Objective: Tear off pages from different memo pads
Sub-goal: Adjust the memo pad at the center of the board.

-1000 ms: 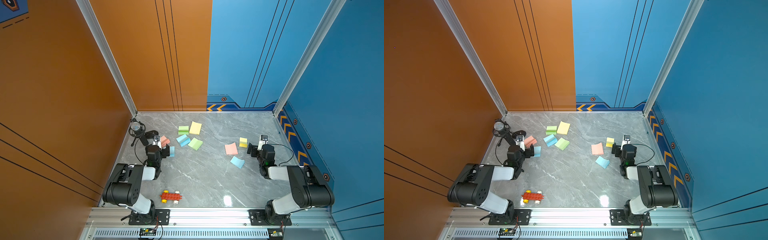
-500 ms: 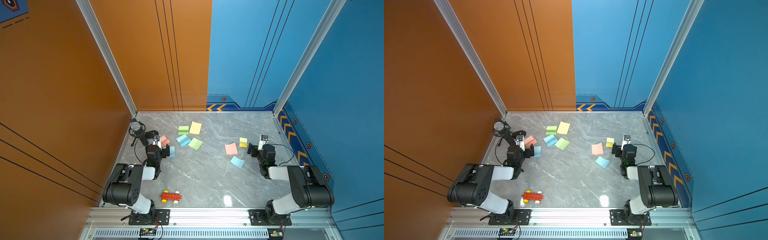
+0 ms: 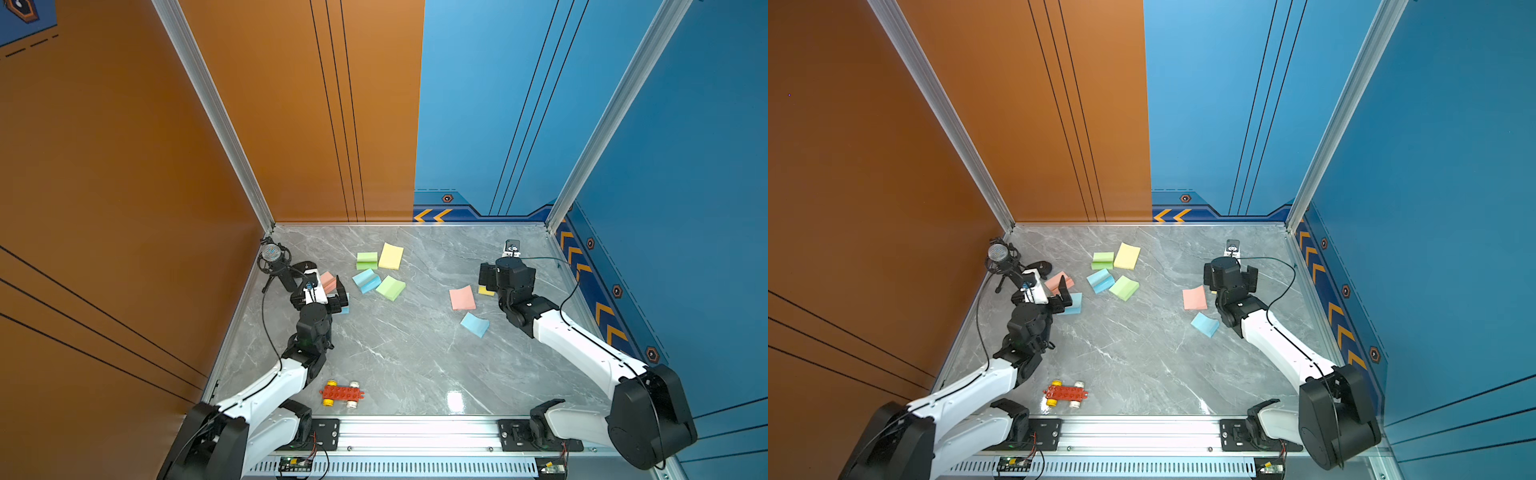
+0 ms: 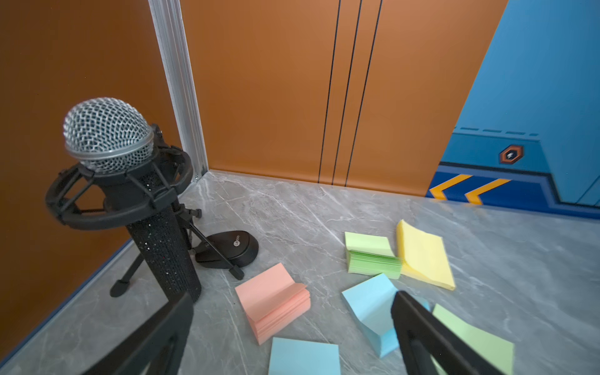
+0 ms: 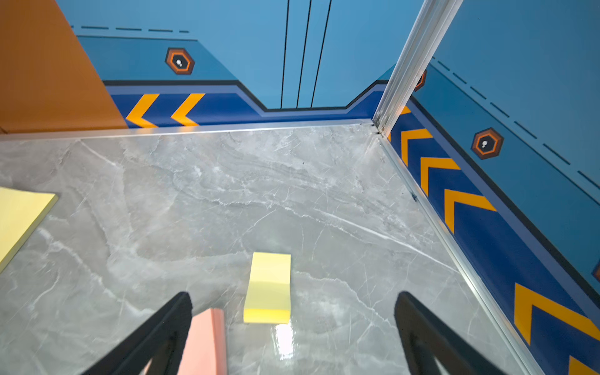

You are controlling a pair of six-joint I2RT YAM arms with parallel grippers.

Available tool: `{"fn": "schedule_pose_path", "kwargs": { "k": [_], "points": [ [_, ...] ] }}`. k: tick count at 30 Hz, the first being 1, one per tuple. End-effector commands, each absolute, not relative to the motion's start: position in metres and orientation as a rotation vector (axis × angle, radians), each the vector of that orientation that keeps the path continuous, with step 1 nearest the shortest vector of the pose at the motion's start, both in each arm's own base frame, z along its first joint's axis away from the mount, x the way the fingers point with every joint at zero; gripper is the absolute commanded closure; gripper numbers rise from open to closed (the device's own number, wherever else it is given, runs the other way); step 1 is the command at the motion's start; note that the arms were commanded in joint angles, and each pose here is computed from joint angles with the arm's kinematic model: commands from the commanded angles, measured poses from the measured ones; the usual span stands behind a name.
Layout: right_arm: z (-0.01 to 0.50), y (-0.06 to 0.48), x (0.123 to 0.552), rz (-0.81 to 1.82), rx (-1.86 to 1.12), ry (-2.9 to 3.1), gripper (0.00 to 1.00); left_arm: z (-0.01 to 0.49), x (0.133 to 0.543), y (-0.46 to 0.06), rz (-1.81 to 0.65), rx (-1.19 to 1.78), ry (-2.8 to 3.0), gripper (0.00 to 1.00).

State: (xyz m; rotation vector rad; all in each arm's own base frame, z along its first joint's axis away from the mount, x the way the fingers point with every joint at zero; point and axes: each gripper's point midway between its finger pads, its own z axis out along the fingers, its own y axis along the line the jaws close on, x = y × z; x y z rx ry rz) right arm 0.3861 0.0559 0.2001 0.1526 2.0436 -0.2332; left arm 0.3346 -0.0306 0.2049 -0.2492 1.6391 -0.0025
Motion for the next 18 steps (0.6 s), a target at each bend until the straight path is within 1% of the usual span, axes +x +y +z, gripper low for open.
{"fn": "schedule_pose_path", "kwargs": {
  "k": [1, 5, 9, 12, 15, 18],
  "points": [
    [0.151, 0.057, 0.339, -0.283, 0.154, 2.324, 0.00, 0.178, 0.321, -0.056, -0.351, -0.336, 1.811, 0.02],
    [0.127, 0.083, 0.328, -0.142, 0.132, 2.431, 0.00, 0.177, 0.311, -0.097, -0.577, -0.280, 1.887, 0.02],
    [0.104, 0.116, 0.334, 0.010, 0.000, 2.533, 0.02, 0.170, 0.313, -0.134, -0.735, -0.214, 1.980, 0.01],
    [0.086, 0.130, 0.345, 0.111, -0.050, 2.586, 0.02, 0.155, 0.312, -0.159, -0.770, -0.135, 2.058, 0.02],
    [0.068, 0.141, 0.360, 0.265, -0.044, 2.636, 0.05, 0.140, 0.305, -0.180, -0.756, -0.002, 2.114, 0.01],
    [0.056, 0.141, 0.373, 0.270, -0.039, 2.658, 0.05, 0.133, 0.303, -0.185, -0.689, 0.047, 2.121, 0.01]
  ]
}}
